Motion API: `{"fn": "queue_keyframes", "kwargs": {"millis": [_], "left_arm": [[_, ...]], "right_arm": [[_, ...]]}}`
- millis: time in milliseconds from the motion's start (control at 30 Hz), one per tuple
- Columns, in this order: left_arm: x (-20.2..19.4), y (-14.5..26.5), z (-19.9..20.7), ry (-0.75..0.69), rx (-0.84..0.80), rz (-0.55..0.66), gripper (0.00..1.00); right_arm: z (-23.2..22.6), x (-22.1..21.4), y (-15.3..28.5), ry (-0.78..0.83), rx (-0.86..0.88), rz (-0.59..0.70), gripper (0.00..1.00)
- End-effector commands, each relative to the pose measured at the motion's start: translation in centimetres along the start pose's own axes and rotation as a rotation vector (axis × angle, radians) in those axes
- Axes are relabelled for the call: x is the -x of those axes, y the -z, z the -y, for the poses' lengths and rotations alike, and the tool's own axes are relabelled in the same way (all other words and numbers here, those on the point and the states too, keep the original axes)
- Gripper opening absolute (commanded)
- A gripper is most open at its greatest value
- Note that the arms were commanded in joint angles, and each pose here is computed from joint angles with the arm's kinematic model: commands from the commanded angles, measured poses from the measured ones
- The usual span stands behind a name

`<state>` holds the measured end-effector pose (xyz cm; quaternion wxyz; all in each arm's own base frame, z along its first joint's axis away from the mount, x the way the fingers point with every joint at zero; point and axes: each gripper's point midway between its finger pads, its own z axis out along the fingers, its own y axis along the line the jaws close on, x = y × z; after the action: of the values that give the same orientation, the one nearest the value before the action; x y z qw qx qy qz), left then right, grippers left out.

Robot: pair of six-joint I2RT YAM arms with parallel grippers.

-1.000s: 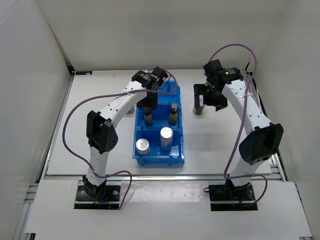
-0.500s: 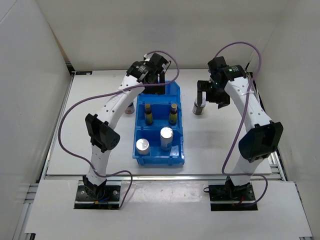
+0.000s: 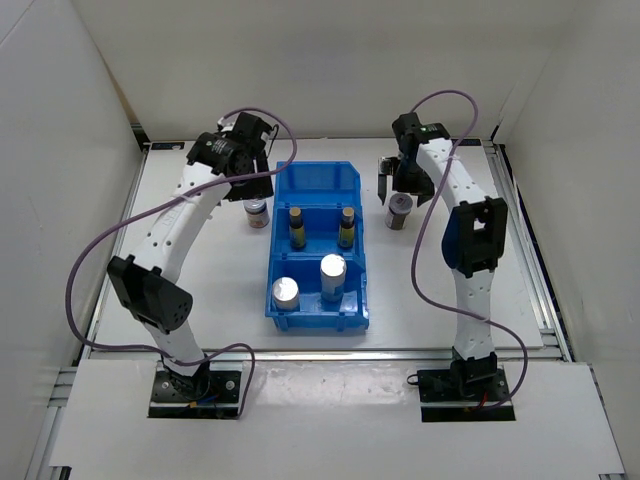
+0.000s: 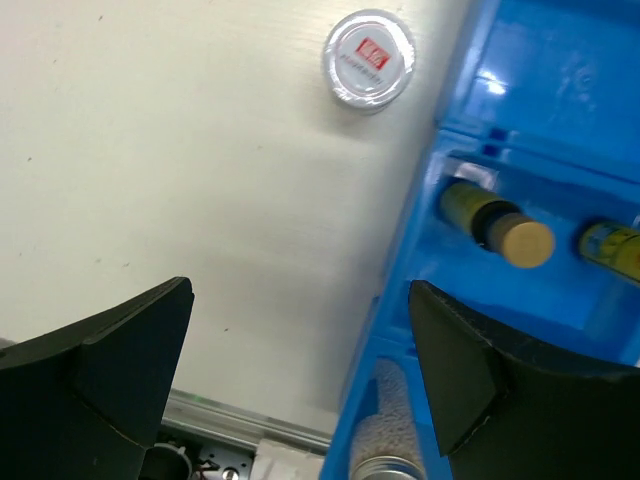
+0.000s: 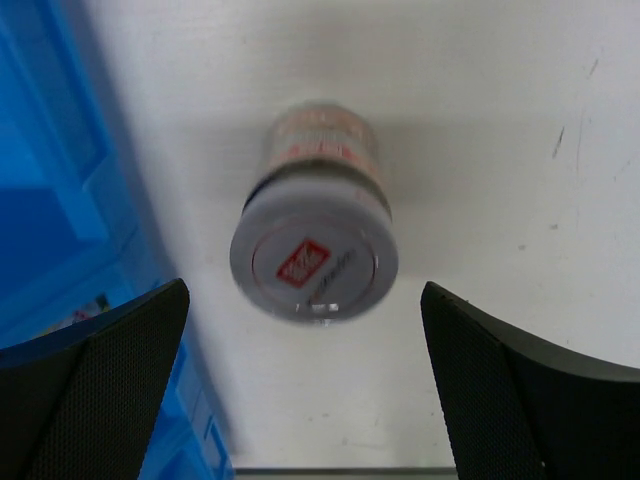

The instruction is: Organize the condiment bottles

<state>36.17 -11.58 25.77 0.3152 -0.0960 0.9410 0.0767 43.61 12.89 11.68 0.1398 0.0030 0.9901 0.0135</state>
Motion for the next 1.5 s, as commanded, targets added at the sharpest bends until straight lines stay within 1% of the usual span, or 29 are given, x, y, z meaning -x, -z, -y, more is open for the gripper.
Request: {"fn": "queue_keyframes", "kwargs": {"millis": [0, 67, 133, 167, 267, 300, 333, 367, 433, 467, 500, 567, 600, 633, 667, 800, 833, 900, 967, 1033, 1067, 1167, 1200, 1233, 1300, 1367, 1467], "left_arm": [[-1.6, 0.7, -2.2, -0.012, 0.03, -0.039, 1.0], [-2.1, 0.7, -2.3, -0.016, 0.025, -0.052, 1.0], [-2.2, 0.7, -2.3, -0.014, 0.023, -0.049, 1.0], [-2.2, 0.7, -2.3, -0.014, 0.023, -0.049, 1.0], [-2.4, 0.4, -2.5, -0.01, 0.025, -0.061, 1.0], [-2.4, 0.3, -2.7, -0.002, 0.023, -0.067, 1.0], [-2.4, 0.3, -2.7, -0.002, 0.023, -0.067, 1.0], [-2.4, 0.3, -2.7, -0.002, 0.023, -0.067, 1.0], [-2.7, -0.2, -2.6, -0.011, 0.032, -0.083, 1.0], [-2.8, -0.5, -2.5, -0.005, 0.036, -0.09, 1.0], [-2.8, -0.5, -2.5, -0.005, 0.036, -0.09, 1.0], [-2.9, -0.8, -2.4, -0.009, 0.041, -0.097, 1.0], [-2.9, -0.8, -2.4, -0.009, 0.041, -0.097, 1.0], [-2.9, -0.8, -2.4, -0.009, 0.041, -0.097, 1.0], [-2.8, -0.9, -2.8, -0.002, 0.054, -0.093, 1.0], [-3.0, -1.1, -3.0, -0.007, 0.066, -0.097, 1.0], [-3.1, -1.4, -2.9, -0.009, 0.068, -0.099, 1.0], [-3.3, -1.3, -3.3, -0.01, 0.078, -0.096, 1.0], [-3.6, -1.4, -3.6, -0.013, 0.088, -0.095, 1.0], [-3.9, -1.6, -3.7, -0.018, 0.093, -0.103, 1.0], [-3.9, -1.6, -3.7, -0.018, 0.093, -0.103, 1.0], [-4.1, -1.8, -3.7, -0.022, 0.097, -0.11, 1.0], [-4.0, -1.8, -3.9, -0.023, 0.107, -0.104, 1.0], [-3.9, -1.8, -4.1, -0.024, 0.118, -0.097, 1.0], [-3.7, -1.6, -4.5, -0.021, 0.119, -0.092, 1.0], [-3.7, -1.6, -4.5, -0.021, 0.119, -0.092, 1.0], [-3.4, -1.5, -5.0, -0.01, 0.129, -0.08, 1.0]], "right_arm": [[0.9, 2.4, -0.5, -0.035, -0.017, 0.053, 1.0], [0.9, 1.9, -2.2, -0.033, -0.027, 0.015, 0.99], [1.3, 2.0, -3.1, -0.041, -0.032, 0.008, 0.94], [1.3, 1.8, -3.6, -0.041, -0.035, -0.004, 0.84], [1.4, 1.6, -3.8, -0.051, -0.038, -0.013, 0.65], [1.4, 1.6, -3.2, -0.051, -0.036, -0.004, 0.6], [1.4, 1.5, -2.9, -0.051, -0.035, -0.001, 0.53], [1.4, 1.7, -2.2, -0.052, -0.031, 0.013, 0.38], [1.4, 1.9, -0.6, -0.054, -0.022, 0.043, 0.27], [1.4, 2.1, 0.0, -0.055, -0.018, 0.056, 0.18], [1.5, 2.8, 1.4, -0.058, -0.018, 0.096, 0.15], [1.3, 3.6, 2.5, -0.06, -0.008, 0.133, 0.09], [1.1, 4.8, 4.1, -0.053, 0.006, 0.185, 0.05], [1.1, 5.1, 4.7, -0.054, 0.009, 0.198, 0.02], [0.8, 5.6, 5.5, -0.043, 0.03, 0.22, 0.0], [-1.1, 7.6, 9.2, -0.023, 0.14, 0.314, 0.0], [-2.2, 8.0, 10.3, -0.009, 0.181, 0.338, 0.0], [-3.3, 8.2, 10.8, 0.018, 0.215, 0.358, 0.0], [-5.8, 8.6, 11.6, 0.056, 0.29, 0.389, 0.0], [-7.2, 8.7, 12.6, 0.088, 0.318, 0.42, 0.0], [-8.8, 8.6, 13.0, 0.124, 0.348, 0.431, 0.0], [-11.9, 7.5, 11.3, 0.185, 0.367, 0.395, 0.0], [-12.6, 7.6, 11.1, 0.195, 0.367, 0.402, 0.0], [-13.8, 7.0, 9.8, 0.214, 0.358, 0.378, 0.0], [-14.2, 7.2, 9.1, 0.229, 0.348, 0.379, 0.0], [-15.8, 6.7, 7.6, 0.252, 0.355, 0.36, 0.0], [-16.4, 6.8, 6.0, 0.259, 0.348, 0.353, 0.0]]}}
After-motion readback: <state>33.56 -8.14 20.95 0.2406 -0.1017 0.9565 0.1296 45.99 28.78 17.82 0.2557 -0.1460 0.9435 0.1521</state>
